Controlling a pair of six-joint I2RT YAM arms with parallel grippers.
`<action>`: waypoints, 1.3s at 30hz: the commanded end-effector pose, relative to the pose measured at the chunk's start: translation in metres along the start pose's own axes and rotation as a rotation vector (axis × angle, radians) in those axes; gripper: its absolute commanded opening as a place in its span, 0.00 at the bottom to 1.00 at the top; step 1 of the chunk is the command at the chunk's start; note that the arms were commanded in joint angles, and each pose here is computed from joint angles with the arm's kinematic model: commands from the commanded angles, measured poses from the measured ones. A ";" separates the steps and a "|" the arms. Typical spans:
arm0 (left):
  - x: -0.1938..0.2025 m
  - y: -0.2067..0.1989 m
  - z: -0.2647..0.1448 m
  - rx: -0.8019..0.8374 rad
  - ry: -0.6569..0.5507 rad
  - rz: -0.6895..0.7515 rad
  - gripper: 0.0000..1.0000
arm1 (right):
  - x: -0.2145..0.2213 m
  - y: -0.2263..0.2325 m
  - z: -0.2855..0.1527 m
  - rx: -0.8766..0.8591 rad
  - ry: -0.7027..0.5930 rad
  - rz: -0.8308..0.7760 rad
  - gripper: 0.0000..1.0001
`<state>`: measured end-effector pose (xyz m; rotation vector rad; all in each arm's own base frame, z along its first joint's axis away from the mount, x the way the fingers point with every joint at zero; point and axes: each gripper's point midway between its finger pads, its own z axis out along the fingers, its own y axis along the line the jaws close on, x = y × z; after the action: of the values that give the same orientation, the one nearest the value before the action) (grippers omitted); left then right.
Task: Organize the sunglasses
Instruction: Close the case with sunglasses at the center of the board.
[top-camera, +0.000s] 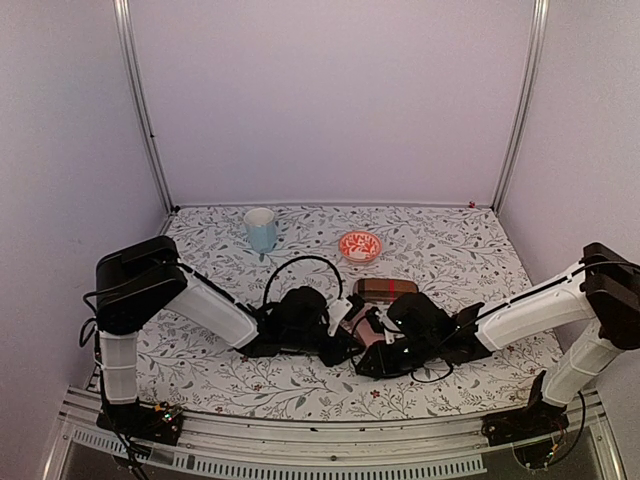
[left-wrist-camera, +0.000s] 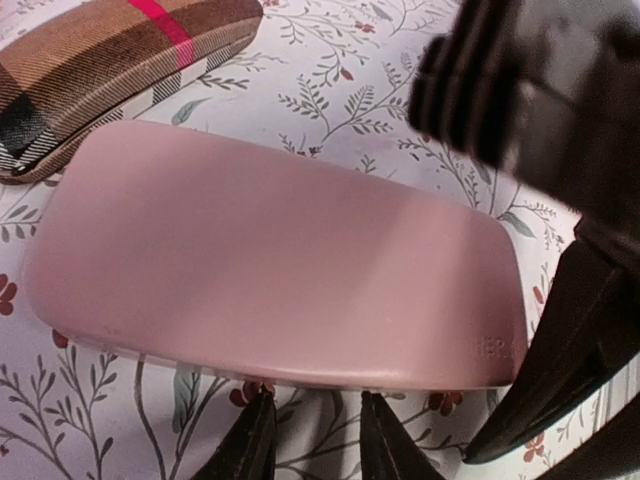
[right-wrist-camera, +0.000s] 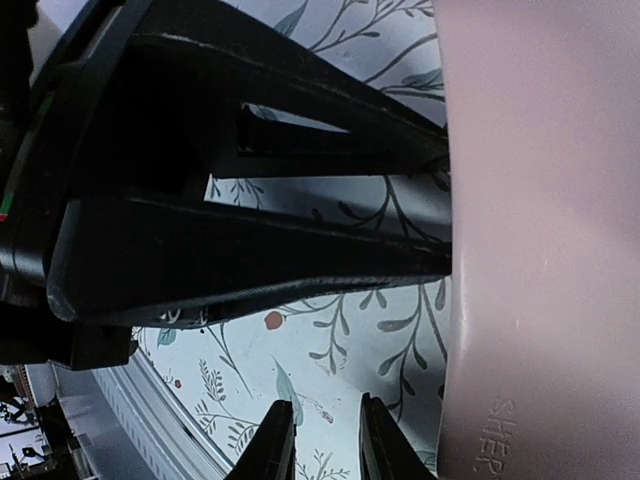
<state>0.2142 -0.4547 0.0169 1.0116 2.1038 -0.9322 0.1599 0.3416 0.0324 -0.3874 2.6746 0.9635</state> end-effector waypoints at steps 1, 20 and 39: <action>0.055 0.008 0.000 -0.017 0.157 -0.043 0.30 | 0.003 0.010 -0.003 -0.043 0.036 0.032 0.25; 0.030 0.015 -0.043 -0.112 0.078 -0.039 0.63 | -0.049 -0.004 -0.085 0.235 -0.188 -0.100 0.89; 0.006 0.052 -0.079 -0.314 0.020 -0.054 0.99 | -0.047 -0.047 -0.037 0.567 0.027 -0.205 0.99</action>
<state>0.2311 -0.3771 0.0388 0.8281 2.2062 -0.6411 0.2055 0.2911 0.0530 -0.4776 2.7136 0.2191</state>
